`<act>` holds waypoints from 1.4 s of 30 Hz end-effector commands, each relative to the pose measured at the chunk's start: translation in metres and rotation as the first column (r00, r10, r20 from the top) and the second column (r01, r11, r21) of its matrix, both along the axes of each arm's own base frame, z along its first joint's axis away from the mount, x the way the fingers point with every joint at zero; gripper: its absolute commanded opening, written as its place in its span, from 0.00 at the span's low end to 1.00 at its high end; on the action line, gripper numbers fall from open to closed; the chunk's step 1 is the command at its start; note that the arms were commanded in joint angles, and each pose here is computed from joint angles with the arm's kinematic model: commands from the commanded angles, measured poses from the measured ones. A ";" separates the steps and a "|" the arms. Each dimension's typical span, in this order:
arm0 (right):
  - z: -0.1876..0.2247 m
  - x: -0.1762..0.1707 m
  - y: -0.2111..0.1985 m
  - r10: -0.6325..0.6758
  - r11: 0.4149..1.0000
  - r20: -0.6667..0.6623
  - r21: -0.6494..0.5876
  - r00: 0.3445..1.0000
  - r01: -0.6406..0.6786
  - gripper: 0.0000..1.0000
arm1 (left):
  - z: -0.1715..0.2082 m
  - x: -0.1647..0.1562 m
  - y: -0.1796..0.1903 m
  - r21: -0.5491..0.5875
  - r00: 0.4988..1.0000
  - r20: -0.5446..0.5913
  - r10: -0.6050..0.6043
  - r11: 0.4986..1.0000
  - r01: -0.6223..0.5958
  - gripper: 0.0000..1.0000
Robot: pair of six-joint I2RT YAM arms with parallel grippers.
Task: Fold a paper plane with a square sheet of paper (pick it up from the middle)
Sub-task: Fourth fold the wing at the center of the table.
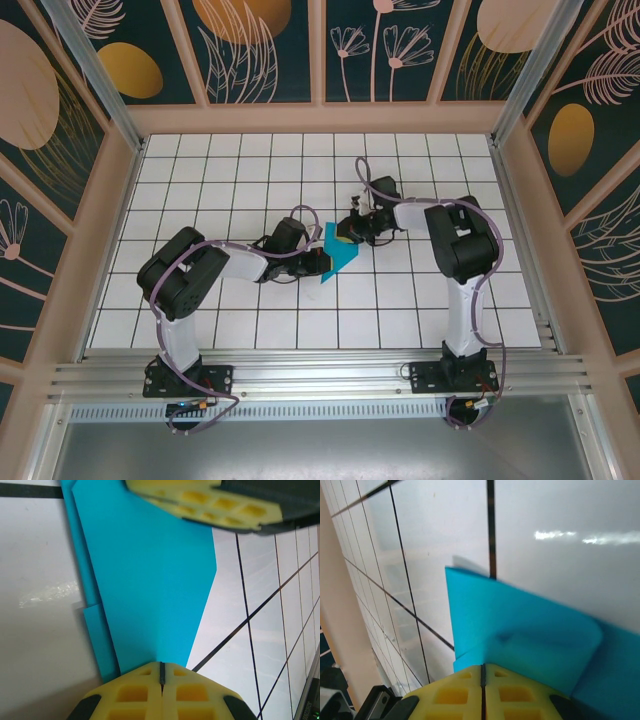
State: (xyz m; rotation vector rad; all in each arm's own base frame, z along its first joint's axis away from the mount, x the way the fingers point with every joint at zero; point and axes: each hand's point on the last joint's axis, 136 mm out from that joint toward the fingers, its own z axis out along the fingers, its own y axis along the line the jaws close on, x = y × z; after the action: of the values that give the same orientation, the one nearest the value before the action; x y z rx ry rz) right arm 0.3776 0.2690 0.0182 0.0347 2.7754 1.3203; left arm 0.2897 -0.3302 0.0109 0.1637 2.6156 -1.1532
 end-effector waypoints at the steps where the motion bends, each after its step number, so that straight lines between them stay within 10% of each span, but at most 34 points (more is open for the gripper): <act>1: -0.035 0.051 -0.058 -0.145 0.966 0.110 -0.197 0.983 0.165 0.10 | -0.090 -0.058 0.075 0.352 0.968 -0.236 0.082 0.936 0.006 0.00; 16: -0.040 0.092 -0.087 -0.223 0.922 0.131 -0.293 0.966 0.253 0.11 | -0.088 -0.060 0.078 0.355 0.970 -0.228 0.080 0.935 0.006 0.00; 24: 0.037 0.108 -0.078 -0.191 0.950 0.243 -0.199 0.951 0.242 0.13 | -0.084 -0.057 0.075 0.350 0.973 -0.217 0.072 0.937 0.009 0.00; 30: 0.075 0.063 -0.045 -0.130 0.988 0.251 -0.047 0.959 0.147 0.14 | -0.080 -0.053 0.072 0.342 0.976 -0.208 0.066 0.940 0.009 0.00; 42: -0.001 -0.018 0.006 -0.043 0.997 0.088 -0.067 0.995 0.049 0.11 | -0.078 -0.050 0.069 0.334 0.977 -0.204 0.055 0.943 0.016 0.00</act>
State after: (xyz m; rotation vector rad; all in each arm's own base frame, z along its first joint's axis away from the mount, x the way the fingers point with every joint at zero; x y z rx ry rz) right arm 0.3569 0.2795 0.0336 -0.0242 2.7235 1.1869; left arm 0.2897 -0.3303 0.0129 0.2047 2.6104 -1.1337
